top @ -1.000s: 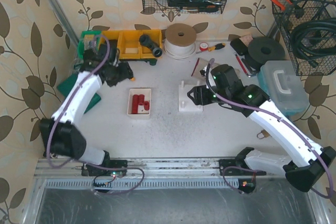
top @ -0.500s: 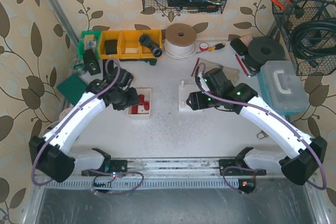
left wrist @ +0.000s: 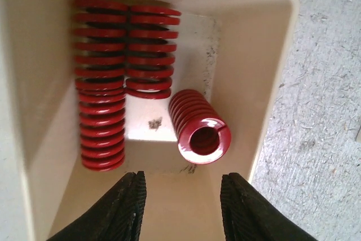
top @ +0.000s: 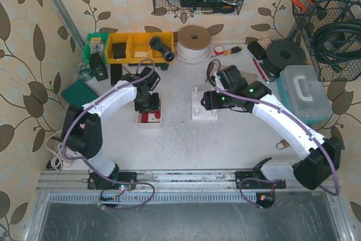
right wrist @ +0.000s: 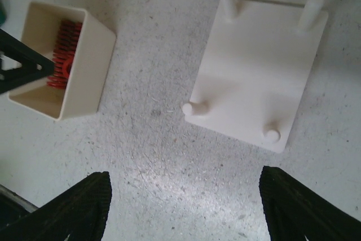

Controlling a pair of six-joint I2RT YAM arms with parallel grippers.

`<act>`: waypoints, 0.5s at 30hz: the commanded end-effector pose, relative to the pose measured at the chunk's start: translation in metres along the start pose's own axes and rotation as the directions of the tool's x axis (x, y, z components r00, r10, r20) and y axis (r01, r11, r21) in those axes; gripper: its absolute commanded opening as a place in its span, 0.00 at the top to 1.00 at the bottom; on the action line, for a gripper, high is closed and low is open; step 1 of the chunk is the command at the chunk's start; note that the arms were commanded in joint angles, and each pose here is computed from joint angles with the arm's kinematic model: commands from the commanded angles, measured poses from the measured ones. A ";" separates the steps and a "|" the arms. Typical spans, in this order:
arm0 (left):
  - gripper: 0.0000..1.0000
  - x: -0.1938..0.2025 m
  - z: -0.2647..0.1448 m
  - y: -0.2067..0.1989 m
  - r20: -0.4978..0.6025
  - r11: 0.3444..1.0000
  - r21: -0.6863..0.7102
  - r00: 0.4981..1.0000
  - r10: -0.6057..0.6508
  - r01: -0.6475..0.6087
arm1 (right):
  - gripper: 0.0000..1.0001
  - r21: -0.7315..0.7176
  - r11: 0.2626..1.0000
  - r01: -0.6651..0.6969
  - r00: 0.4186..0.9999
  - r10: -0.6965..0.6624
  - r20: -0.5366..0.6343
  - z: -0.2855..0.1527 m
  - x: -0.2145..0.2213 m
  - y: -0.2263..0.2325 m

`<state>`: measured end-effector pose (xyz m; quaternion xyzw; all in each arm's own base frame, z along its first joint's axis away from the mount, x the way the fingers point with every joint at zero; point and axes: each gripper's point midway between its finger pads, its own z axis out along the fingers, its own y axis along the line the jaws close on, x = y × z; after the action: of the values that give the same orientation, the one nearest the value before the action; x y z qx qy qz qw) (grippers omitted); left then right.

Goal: Install the large spring

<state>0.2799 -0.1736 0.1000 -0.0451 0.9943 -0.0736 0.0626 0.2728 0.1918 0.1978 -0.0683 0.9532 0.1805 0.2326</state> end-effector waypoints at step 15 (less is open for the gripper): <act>0.69 0.010 0.016 0.001 -0.034 0.997 -0.004 0.997 0.073 -0.073 | 0.28 -0.072 0.997 0.015 0.997 -0.009 0.080 -0.021 -0.031 0.014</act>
<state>0.2840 -0.1835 0.0788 -0.0194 0.9949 -0.0857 0.0499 0.2881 0.1950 0.2229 -0.0698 0.9412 0.2029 0.2611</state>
